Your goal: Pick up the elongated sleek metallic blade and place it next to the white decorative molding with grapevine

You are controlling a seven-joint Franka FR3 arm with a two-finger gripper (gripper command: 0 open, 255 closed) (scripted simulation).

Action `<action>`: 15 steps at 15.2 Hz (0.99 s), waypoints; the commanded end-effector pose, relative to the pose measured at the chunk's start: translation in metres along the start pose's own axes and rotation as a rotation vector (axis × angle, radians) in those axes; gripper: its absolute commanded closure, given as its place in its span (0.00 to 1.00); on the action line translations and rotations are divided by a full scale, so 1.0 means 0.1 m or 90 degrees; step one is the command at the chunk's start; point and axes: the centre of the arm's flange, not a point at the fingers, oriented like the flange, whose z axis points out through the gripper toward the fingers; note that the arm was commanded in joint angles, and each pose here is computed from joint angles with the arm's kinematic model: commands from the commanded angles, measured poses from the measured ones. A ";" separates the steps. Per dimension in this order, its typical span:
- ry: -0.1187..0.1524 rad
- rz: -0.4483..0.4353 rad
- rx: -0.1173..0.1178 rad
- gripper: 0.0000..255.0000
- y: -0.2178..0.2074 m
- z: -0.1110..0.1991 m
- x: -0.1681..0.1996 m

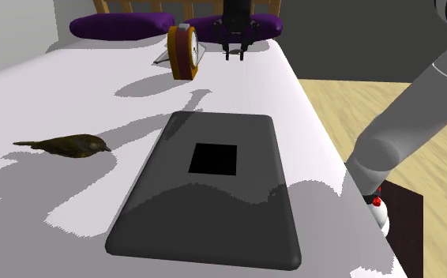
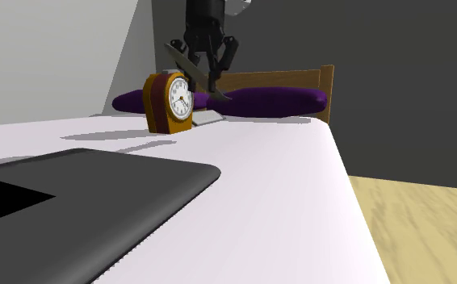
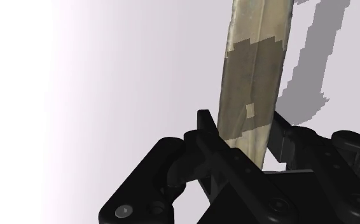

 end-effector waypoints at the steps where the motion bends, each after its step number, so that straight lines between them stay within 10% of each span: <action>1: 0.000 0.000 0.000 1.00 0.04 -0.01 0.26; 15: 0.000 0.000 0.000 1.00 0.30 -0.26 2.08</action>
